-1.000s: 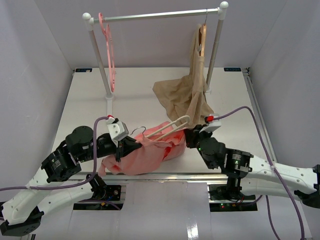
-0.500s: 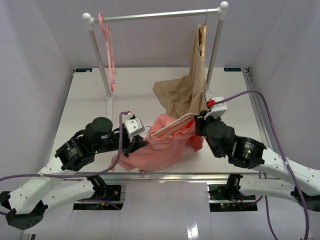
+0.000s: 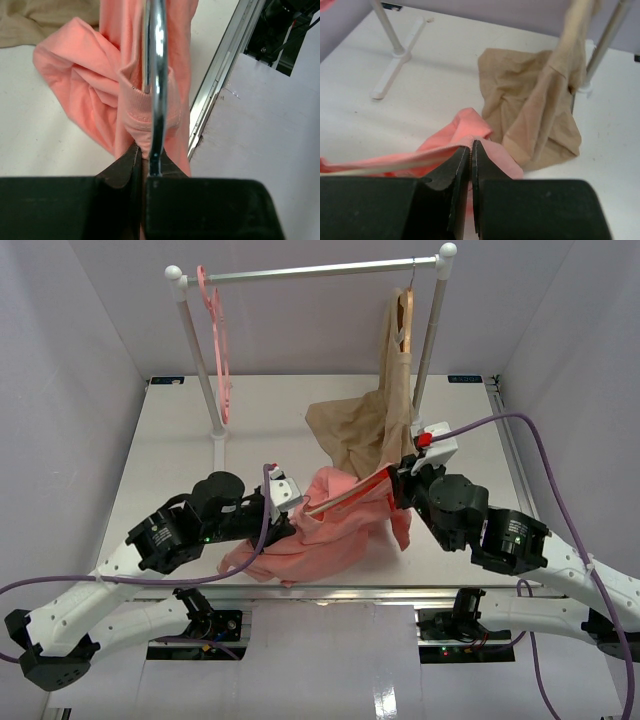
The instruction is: Place the t-shirt on the hanger
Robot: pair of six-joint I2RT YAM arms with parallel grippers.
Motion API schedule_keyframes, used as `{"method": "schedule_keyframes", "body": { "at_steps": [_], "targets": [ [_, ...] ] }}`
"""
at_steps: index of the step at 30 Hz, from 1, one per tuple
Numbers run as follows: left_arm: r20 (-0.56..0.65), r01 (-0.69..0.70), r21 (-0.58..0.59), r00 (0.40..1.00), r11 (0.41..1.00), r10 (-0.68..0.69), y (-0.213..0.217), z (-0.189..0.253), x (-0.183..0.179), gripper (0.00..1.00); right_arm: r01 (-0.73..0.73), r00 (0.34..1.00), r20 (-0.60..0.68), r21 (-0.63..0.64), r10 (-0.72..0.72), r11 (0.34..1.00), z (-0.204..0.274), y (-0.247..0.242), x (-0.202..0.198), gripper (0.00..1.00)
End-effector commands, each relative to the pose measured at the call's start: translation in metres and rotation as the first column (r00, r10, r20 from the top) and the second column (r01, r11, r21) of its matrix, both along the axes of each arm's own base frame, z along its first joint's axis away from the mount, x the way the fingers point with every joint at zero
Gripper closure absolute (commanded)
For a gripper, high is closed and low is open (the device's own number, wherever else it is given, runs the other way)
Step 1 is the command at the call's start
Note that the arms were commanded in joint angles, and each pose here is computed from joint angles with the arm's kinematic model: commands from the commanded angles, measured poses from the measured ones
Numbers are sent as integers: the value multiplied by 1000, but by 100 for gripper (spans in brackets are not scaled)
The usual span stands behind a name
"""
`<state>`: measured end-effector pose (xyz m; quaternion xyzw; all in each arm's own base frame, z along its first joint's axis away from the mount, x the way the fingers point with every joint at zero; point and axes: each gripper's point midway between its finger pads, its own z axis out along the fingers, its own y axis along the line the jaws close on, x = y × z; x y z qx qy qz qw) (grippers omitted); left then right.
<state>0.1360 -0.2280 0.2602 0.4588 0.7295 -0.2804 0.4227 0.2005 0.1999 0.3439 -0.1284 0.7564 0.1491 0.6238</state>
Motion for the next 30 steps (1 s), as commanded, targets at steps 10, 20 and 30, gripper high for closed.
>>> {"method": "schedule_keyframes", "body": {
  "at_steps": [10,20,30],
  "targets": [
    [-45,140,-63,989,988,-143,-16,11,-21,100,-605,792,-153,-67,592,793,-23,108,-63,79],
    [-30,202,-125,978,971,-207,-15,30,-37,100,-779,626,-17,-58,779,625,5,118,-97,49],
    [-42,234,-141,970,962,-241,-23,32,-39,100,-852,507,65,-116,860,511,17,157,-101,47]
  ]
}}
